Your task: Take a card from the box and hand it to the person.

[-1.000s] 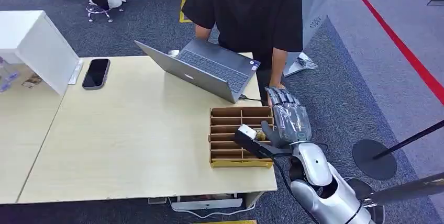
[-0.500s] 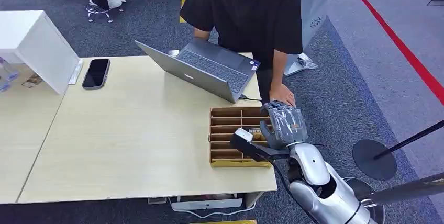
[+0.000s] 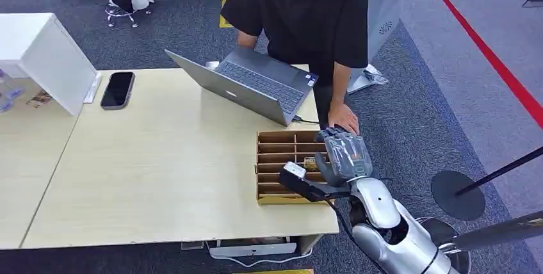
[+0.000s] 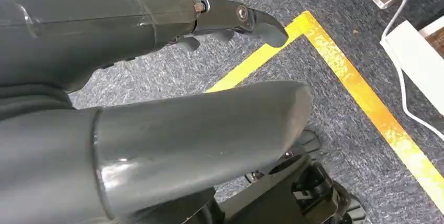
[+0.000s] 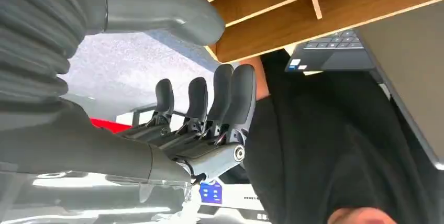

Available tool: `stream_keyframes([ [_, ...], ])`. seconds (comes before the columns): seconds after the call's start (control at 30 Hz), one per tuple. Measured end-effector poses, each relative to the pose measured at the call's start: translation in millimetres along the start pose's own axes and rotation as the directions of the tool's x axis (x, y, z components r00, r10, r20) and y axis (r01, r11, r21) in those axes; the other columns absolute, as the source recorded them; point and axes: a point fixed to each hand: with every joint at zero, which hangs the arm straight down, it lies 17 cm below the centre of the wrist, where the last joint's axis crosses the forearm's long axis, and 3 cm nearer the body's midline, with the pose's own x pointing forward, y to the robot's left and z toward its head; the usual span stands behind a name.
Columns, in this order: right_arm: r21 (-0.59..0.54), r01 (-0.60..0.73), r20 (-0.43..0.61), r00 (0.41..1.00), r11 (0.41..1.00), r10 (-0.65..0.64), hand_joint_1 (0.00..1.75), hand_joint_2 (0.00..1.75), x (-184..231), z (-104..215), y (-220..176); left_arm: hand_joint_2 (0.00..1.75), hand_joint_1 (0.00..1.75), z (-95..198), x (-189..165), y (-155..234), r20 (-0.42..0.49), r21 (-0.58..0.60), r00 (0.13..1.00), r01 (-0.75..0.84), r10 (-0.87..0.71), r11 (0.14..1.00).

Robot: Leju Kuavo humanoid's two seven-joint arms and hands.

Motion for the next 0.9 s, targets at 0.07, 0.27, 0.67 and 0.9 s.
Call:
stream_keyframes([
  [0.07, 0.003, -0.002, 0.003, 1.000, 1.000, 0.002, 0.91, 1.75, 0.7, 0.6, 1.2, 0.00, 0.00, 0.0, 0.0, 0.0, 0.000, 0.000, 1.000, 0.000, 0.000, 1.000],
  [0.27, 0.023, -0.008, 0.002, 1.000, 1.000, 0.008, 0.80, 1.75, 0.8, 1.6, 6.3, 0.00, 0.00, 0.0, 0.0, 0.0, 0.000, 0.000, 1.000, 0.001, -0.001, 1.000],
  [0.67, 0.107, -0.065, -0.006, 0.998, 0.992, 0.066, 0.72, 1.75, -7.3, 5.2, 38.3, 0.00, 0.00, -1.3, 4.6, 1.7, 0.006, -0.001, 1.000, 0.020, -0.020, 1.000],
  [0.9, 0.153, -0.103, -0.026, 0.994, 0.983, 0.108, 0.73, 1.75, -20.6, 8.1, 60.0, 0.00, 0.00, -1.5, 4.5, 1.9, 0.002, -0.001, 1.000, 0.022, -0.022, 1.000],
])
